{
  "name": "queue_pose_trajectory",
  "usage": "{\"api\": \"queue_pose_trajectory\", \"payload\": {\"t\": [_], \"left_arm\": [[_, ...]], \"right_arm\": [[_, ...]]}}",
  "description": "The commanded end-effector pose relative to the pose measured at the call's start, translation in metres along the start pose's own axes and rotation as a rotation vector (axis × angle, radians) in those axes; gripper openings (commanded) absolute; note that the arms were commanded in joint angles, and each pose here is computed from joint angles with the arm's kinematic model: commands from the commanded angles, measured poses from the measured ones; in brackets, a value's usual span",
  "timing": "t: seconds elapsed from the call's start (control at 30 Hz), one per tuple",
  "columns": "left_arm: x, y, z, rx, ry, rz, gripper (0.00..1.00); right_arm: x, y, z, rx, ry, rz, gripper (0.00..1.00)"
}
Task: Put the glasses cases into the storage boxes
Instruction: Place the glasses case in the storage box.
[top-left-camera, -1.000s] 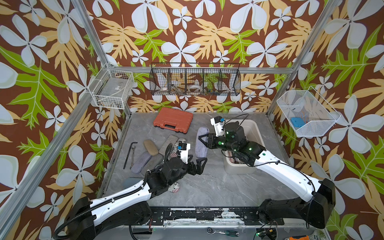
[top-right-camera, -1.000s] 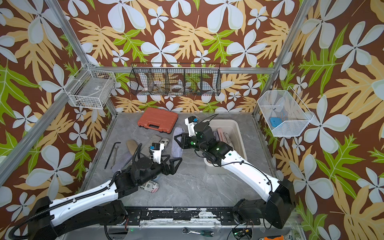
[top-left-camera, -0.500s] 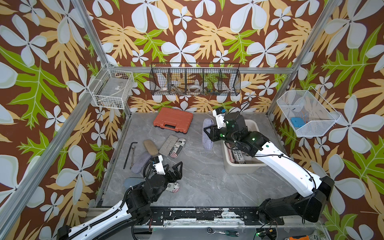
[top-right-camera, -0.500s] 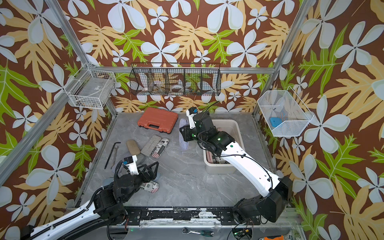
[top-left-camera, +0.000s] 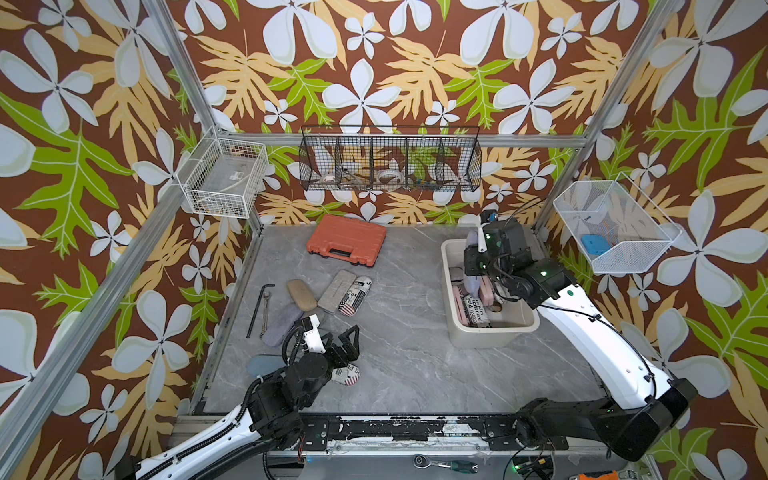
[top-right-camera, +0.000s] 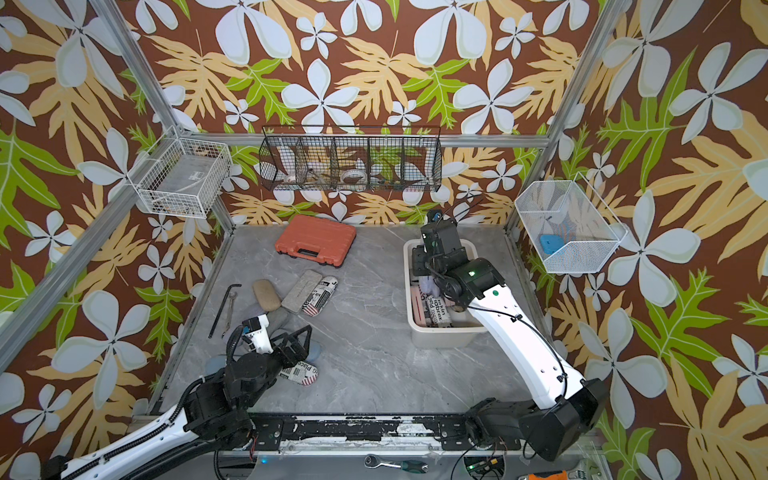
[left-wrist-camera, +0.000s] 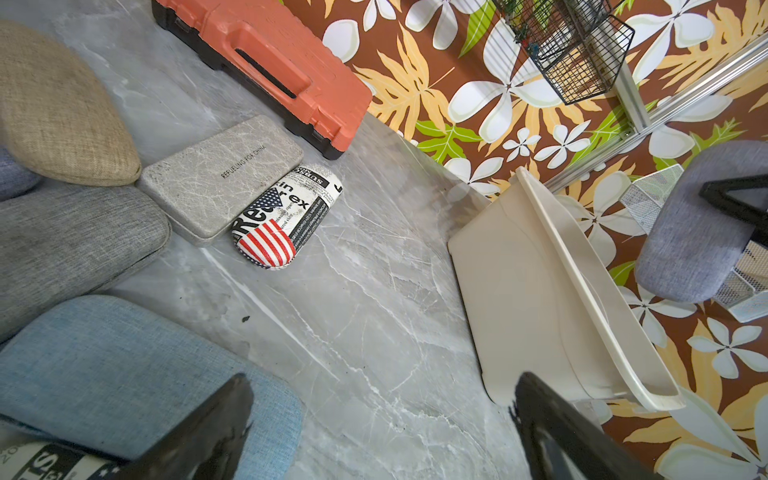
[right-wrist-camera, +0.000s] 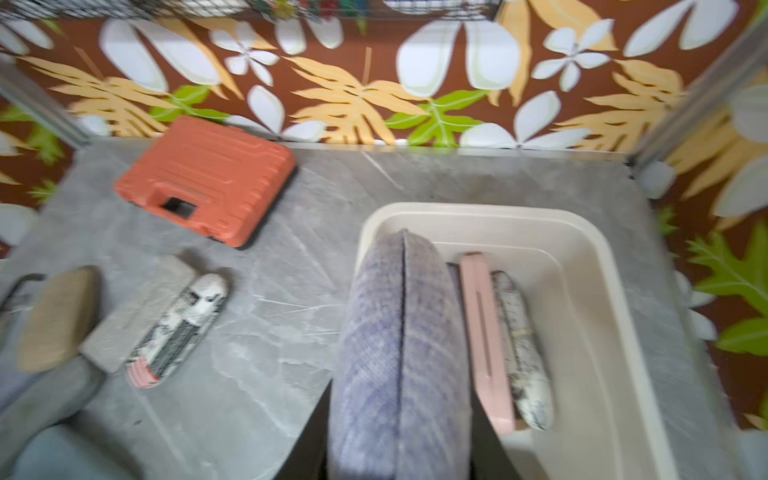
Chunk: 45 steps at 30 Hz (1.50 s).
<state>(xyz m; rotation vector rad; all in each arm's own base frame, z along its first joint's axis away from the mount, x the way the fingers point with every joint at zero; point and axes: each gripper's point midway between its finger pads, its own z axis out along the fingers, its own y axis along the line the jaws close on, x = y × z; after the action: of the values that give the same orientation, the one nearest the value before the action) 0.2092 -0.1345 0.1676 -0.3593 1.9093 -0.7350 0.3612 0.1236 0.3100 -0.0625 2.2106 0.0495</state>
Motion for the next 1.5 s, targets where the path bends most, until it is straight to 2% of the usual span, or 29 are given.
{"api": "queue_pose_trajectory", "payload": {"t": [0.0,0.3,0.53,0.67,0.77,0.87,0.9,1.0,1.13,1.27,1.47], "left_arm": [[0.0,-0.001,0.0,0.0,0.007,-0.001,1.0],[0.001,-0.008,0.004,0.007,0.02,-0.005,1.0],[-0.004,-0.014,0.007,-0.009,0.01,0.03,1.0],[-0.004,-0.017,0.011,-0.017,0.011,0.047,1.0],[-0.004,-0.019,0.014,-0.019,0.014,0.053,1.0],[-0.005,-0.024,0.015,-0.014,0.019,0.059,1.0],[-0.005,-0.025,0.015,-0.016,0.023,0.064,1.0],[-0.01,-0.028,0.013,-0.016,0.022,0.072,1.0],[-0.023,-0.032,0.008,-0.037,-0.002,0.08,1.0],[-0.039,-0.03,0.002,-0.085,-0.043,0.069,1.0],[-0.044,-0.008,0.001,-0.219,-0.034,0.005,0.97]], "right_arm": [[0.015,-0.036,0.003,0.183,0.05,-0.078,0.31],[0.028,-0.075,0.041,0.44,0.16,-0.237,0.3],[0.048,-0.115,0.093,0.52,0.321,-0.258,0.29],[0.057,-0.123,0.118,0.552,0.399,-0.289,0.31],[0.062,-0.124,0.134,0.573,0.453,-0.312,0.33],[0.066,-0.119,0.145,0.547,0.482,-0.309,0.46],[0.065,-0.118,0.145,0.551,0.48,-0.302,0.52],[0.059,-0.112,0.139,0.519,0.453,-0.27,0.6],[0.039,-0.093,0.115,0.453,0.36,-0.229,0.63],[0.022,-0.058,0.081,0.328,0.24,-0.181,0.64],[0.018,-0.003,0.034,0.105,0.091,-0.131,0.68]]}}
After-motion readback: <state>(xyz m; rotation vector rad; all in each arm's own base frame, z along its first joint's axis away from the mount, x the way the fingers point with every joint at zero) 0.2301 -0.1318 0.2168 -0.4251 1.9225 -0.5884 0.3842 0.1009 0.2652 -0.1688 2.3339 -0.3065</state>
